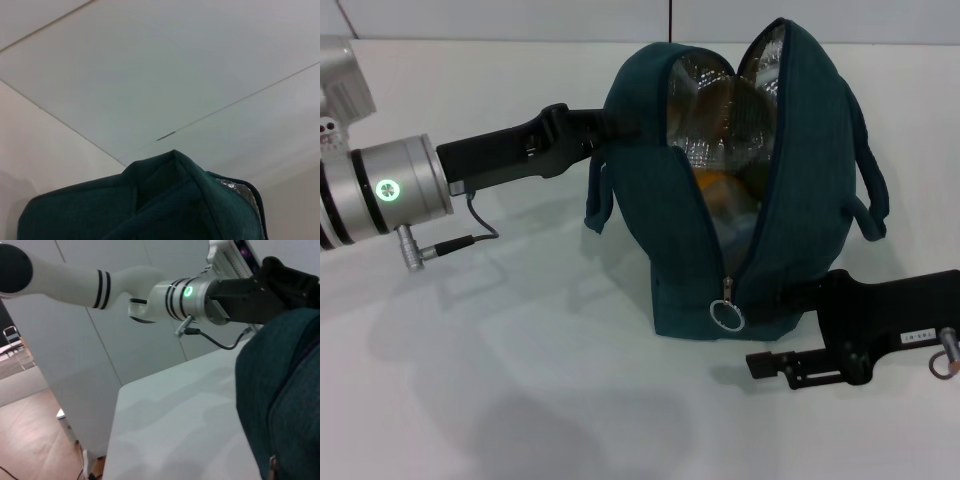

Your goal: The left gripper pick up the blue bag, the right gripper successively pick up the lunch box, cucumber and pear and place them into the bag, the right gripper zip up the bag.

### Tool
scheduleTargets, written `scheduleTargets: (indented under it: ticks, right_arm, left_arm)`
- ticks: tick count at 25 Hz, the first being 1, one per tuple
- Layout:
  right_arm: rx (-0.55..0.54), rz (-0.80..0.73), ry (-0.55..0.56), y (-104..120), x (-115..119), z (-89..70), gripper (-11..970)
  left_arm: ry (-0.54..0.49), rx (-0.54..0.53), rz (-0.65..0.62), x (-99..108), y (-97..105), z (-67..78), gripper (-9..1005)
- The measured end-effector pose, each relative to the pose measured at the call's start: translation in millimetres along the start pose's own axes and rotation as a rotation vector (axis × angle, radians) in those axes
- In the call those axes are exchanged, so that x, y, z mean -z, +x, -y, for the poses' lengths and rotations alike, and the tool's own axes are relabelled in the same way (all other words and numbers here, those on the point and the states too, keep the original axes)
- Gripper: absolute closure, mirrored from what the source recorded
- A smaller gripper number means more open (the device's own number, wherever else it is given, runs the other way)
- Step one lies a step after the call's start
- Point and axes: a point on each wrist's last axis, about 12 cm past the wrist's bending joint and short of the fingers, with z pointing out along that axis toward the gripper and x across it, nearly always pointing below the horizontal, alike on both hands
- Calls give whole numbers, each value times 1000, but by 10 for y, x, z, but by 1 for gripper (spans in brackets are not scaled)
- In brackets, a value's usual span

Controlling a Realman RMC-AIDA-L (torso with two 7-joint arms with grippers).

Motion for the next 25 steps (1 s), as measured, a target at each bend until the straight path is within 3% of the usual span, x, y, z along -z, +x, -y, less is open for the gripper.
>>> scheduleTargets:
  ticks: [25]
  right_arm:
    - [-29,19,82,-85,-269,197,360]
  left_arm:
    - [-1,-14,3,-38,0,1,836]
